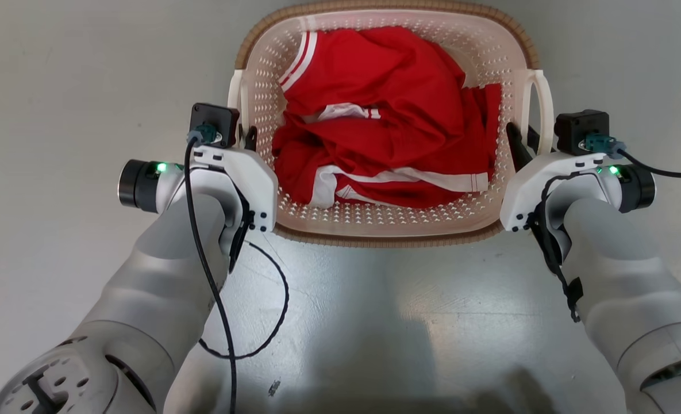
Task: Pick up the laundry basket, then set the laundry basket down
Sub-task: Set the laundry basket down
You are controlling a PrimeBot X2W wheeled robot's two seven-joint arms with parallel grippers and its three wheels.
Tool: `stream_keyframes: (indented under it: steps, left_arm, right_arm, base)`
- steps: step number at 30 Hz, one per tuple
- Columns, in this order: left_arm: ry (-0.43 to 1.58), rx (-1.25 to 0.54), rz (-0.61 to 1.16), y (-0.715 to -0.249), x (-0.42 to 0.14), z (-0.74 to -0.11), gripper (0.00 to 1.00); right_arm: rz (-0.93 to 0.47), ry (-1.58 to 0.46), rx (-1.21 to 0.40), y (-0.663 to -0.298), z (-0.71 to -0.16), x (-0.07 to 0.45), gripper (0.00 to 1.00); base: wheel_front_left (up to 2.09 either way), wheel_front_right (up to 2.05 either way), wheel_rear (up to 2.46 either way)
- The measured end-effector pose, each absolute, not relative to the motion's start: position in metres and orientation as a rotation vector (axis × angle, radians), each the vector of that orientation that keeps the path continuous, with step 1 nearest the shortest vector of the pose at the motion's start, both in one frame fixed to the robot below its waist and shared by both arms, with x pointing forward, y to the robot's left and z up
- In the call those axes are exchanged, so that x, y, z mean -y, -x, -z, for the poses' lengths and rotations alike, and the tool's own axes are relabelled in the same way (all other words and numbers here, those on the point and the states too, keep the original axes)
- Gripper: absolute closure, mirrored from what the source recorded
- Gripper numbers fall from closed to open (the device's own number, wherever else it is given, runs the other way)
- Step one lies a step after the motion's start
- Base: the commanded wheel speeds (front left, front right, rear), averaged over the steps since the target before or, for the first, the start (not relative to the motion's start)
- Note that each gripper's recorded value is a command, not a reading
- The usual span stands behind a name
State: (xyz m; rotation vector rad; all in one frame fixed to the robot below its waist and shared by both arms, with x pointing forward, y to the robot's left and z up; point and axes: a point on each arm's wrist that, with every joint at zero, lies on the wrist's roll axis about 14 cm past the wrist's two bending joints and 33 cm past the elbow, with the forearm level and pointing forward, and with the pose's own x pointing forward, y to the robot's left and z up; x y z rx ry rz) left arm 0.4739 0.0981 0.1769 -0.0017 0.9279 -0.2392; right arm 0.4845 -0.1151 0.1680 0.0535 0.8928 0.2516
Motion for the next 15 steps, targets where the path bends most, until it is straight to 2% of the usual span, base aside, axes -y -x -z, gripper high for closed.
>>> stream_keyframes:
  steps: [15]
  left_arm:
    - [0.011, -0.921, 0.233, -0.485, -0.098, -0.163, 1.0]
  right_arm:
    - [-0.236, -0.043, -0.901, -0.492, -0.148, 0.119, 1.0]
  base:
    - [0.0, 0.0, 0.0]
